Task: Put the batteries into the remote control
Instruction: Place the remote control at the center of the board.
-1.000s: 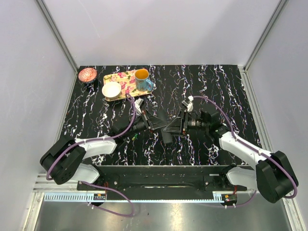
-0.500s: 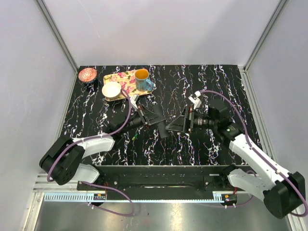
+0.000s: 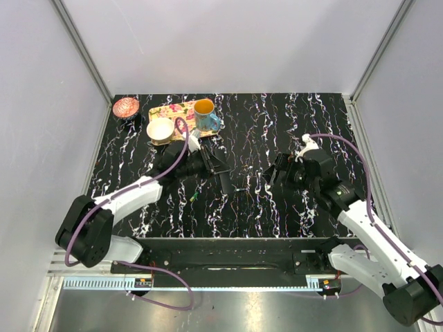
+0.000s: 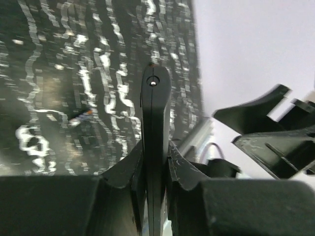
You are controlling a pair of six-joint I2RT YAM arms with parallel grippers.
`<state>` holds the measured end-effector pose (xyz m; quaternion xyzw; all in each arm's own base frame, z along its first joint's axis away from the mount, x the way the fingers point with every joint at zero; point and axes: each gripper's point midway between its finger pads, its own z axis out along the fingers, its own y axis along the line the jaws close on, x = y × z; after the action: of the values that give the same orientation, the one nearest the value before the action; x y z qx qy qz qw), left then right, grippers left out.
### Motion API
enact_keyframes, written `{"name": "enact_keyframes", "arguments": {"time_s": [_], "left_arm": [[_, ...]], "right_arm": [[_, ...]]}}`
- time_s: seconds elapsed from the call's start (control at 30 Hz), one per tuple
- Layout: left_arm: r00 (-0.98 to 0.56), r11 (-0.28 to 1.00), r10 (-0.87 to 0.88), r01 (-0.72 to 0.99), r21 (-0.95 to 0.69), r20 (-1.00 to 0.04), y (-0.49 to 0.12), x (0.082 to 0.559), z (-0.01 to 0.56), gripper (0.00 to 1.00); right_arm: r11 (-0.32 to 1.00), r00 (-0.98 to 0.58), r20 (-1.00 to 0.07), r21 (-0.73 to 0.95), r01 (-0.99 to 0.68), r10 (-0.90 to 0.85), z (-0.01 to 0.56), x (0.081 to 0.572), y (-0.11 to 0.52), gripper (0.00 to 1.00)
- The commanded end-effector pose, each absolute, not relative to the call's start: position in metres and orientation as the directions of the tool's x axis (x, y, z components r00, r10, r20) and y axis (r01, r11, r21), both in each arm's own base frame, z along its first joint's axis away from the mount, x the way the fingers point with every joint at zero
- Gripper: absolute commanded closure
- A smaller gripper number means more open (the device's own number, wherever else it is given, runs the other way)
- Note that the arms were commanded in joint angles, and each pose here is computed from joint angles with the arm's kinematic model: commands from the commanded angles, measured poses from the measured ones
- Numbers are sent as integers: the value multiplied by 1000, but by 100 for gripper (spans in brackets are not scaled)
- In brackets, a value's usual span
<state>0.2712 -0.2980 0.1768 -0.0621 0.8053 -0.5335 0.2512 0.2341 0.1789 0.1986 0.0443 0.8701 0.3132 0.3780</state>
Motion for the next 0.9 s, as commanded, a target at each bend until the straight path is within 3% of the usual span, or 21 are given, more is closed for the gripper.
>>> {"name": "enact_keyframes", "arguments": {"time_s": [0.0,0.13,0.33,0.67,0.77,0.8,0.87], "left_arm": [[-833,698,-265,181,-692,-485,-271,293,150,100],[-854,872,-179,93,-481,-489,-246,316,110,100],[-867,978,-84,21,-206,-490,-224,358,68,100],[-886,999,-26,-43,27,-463,-212,386,23,100],[-891,998,-11,-36,45,-454,-218,391,17,90],[-888,999,-8,-29,40,-460,-223,394,19,81],[-887,999,1,-18,38,-461,-228,392,19,77]], "right_arm": [[885,-654,-700,455,-98,288,191,250,153,6],[889,-660,-698,447,-98,278,186,247,151,6],[884,-674,-687,454,-109,270,182,242,153,7],[873,-681,-681,472,-125,270,182,237,155,7],[873,-686,-678,470,-127,265,181,236,156,7],[873,-687,-678,469,-131,261,181,236,156,7],[873,-685,-681,468,-136,258,182,235,156,7]]}}
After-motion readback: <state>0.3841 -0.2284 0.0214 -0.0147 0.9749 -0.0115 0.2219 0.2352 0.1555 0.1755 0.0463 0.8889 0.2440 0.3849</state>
